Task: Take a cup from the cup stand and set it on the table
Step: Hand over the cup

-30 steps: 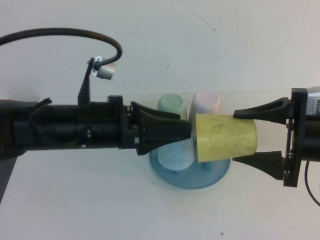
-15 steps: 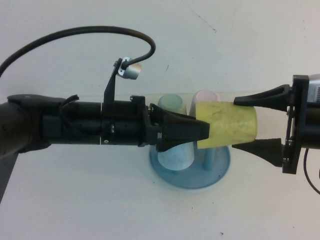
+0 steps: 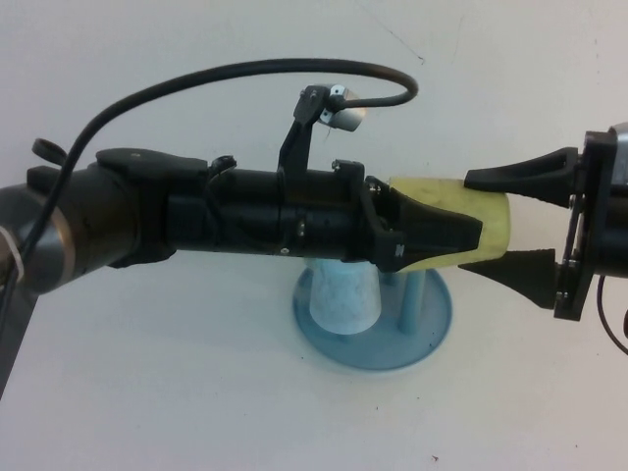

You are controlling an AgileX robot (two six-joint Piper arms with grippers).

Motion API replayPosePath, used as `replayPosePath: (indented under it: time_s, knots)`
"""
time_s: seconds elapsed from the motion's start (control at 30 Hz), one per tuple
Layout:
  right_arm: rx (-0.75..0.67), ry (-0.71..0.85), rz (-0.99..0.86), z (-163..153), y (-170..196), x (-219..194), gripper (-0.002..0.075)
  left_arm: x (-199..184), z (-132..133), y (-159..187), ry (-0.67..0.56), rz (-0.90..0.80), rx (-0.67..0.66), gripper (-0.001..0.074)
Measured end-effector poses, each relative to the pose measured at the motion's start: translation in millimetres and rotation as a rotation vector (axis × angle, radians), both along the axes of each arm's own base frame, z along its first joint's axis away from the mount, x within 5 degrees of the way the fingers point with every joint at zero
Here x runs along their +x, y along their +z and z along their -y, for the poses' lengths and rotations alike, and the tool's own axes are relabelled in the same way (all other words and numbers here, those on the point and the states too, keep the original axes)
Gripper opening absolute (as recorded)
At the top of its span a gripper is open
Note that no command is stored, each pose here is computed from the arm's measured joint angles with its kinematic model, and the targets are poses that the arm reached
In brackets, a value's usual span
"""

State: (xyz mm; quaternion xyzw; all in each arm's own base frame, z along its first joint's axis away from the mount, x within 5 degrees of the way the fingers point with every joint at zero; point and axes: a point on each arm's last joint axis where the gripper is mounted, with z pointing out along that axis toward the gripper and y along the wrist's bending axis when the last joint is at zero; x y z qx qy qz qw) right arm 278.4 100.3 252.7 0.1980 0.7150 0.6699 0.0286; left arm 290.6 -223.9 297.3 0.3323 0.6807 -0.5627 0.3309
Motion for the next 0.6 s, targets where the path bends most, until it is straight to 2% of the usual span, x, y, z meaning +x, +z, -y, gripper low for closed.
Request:
replayPosePath:
  time_s: [0.1,0.2,0.6]
  knots:
    - [-0.007,-0.012,0.026,0.9,-0.4,1.6,0.0571,-1.1,4.0,-1.1,-0.014,0.001,-0.001,0.0141]
    - [-0.021,-0.022,0.082,2.7,0.5,3.3,0.0571,-2.5,6.2,-1.7,-0.021,0.0,-0.001,0.0053]
    - [-0.072,-0.02,0.282,3.3,2.1,4.7,0.0571,-1.3,6.2,-2.9,-0.021,0.054,0.008,0.0038]
